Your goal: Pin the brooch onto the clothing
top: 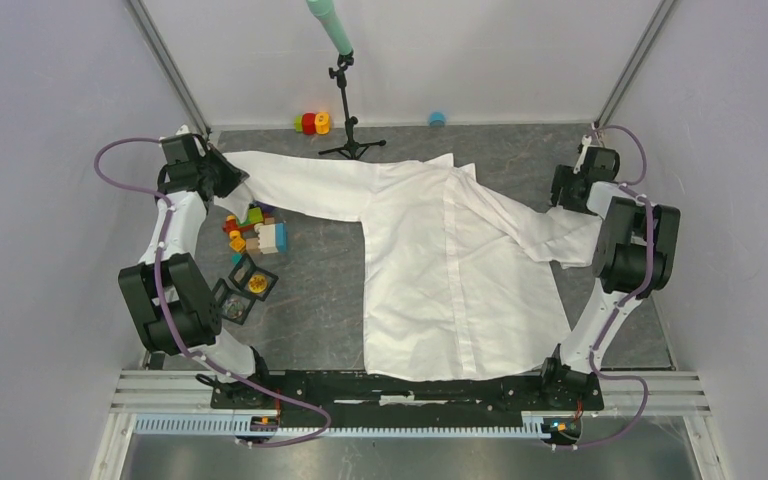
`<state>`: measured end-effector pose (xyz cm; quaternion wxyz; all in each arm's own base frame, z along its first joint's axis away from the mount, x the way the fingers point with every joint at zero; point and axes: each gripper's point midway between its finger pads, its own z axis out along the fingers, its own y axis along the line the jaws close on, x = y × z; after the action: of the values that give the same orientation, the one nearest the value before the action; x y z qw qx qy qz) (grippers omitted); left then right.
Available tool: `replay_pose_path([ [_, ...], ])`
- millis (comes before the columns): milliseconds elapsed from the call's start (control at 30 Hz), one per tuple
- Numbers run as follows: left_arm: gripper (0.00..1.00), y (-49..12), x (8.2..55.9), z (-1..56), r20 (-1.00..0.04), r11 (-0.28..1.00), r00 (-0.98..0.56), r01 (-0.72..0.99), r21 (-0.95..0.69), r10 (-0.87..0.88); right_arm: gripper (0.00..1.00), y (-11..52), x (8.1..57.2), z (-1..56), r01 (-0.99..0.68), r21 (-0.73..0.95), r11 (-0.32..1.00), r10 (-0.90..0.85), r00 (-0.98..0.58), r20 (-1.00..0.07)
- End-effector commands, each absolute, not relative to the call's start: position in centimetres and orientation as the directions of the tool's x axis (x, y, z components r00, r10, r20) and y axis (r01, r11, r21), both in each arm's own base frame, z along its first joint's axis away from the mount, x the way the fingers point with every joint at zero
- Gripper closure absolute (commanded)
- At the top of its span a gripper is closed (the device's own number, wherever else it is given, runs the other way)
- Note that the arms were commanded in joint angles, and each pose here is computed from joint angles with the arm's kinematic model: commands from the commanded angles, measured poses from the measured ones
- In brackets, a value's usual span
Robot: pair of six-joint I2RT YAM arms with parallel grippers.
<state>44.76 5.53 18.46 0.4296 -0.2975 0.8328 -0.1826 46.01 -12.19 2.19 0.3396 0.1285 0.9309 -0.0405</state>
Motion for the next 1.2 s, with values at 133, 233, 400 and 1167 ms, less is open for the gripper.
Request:
replay_pose_path([
  [133, 0.98, 6.2, 45.6, 19.8, -0.650, 0.785, -0.444, -0.296, -0.544, -0.617, 0.87, -13.1, 47.8, 1.5, 0.290, -0.002, 0.957, 0.221, -0.733, -0.643],
  [233, 0.98, 6.6, 45.6, 19.7, -0.650, 0.785, -0.441, -0.302, -0.541, -0.619, 1.00, -14.1, 49.9, 4.8, 0.316, 0.005, 0.949, 0.229, -0.678, -0.698],
  [400, 0.98, 7.5, 45.5, 19.5, -0.649, 0.777, -0.429, -0.318, -0.543, -0.629, 1.00, -18.0, 53.5, 17.2, 0.418, 0.061, 0.907, 0.261, -0.442, -0.858],
  [1167, 0.98, 9.9, 44.9, 20.4, -0.654, 0.753, -0.373, -0.339, -0.564, -0.658, 1.00, -25.7, 45.2, 36.1, 0.658, 0.095, 0.747, 0.084, 0.048, -0.995],
])
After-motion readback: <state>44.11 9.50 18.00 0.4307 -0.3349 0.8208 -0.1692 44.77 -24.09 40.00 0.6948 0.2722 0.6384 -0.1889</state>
